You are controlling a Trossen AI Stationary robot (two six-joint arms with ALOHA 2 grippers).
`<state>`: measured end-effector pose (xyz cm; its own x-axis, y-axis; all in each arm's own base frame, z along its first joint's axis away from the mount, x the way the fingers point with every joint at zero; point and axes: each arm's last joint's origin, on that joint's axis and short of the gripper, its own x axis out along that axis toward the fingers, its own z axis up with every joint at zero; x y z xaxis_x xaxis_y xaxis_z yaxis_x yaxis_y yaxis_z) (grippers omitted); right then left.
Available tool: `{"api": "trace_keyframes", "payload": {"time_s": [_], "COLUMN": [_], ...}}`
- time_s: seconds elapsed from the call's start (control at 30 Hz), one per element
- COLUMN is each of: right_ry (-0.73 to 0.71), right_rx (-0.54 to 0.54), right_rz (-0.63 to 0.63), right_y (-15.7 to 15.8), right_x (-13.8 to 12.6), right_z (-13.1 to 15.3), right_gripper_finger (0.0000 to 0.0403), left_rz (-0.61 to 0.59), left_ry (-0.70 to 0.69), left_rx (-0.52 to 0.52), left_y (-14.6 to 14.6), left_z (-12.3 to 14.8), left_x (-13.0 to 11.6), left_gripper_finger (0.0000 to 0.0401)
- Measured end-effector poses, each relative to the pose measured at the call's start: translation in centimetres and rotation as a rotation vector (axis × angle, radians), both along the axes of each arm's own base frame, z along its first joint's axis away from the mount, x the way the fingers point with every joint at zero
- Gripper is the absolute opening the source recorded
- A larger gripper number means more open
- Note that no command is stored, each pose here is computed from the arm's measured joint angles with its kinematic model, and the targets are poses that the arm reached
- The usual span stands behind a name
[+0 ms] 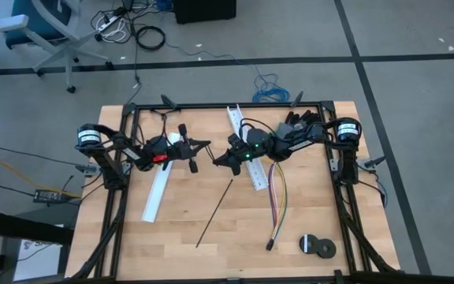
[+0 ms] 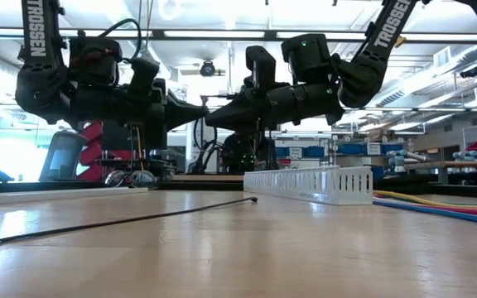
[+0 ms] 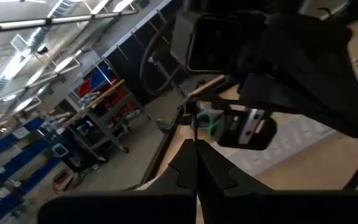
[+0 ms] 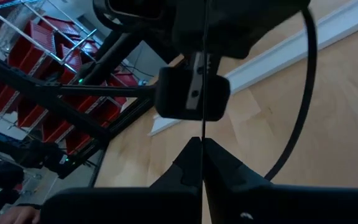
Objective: Ziptie cables
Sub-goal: Prepare the black zip tie
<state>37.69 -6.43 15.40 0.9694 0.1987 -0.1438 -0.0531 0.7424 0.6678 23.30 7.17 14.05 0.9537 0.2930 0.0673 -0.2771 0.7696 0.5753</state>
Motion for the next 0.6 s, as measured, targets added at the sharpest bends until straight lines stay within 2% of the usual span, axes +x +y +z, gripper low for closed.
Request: {"api": "trace_keyframes", "payload": {"time_s": [0.23, 0.6], "right_ry": [0.022, 0.009], "right_rx": [0.03, 0.044], "right_rz": [0.006, -0.064], "right_y": [0.04, 0.0], "right_x": [-0.03, 0.07], "right_z": [-0.18, -0.01], "right_gripper_finger": [0.0, 0.0], "left_rz": [0.002, 0.04], "left_ry": [-0.006, -0.006], "left_rx": [0.009, 0.009], "left_y": [0.01, 0.11], "left_z": [0.08, 0.09], "left_x": [-0.01, -0.04], "left_gripper_finger": [0.0002, 0.0001]}}
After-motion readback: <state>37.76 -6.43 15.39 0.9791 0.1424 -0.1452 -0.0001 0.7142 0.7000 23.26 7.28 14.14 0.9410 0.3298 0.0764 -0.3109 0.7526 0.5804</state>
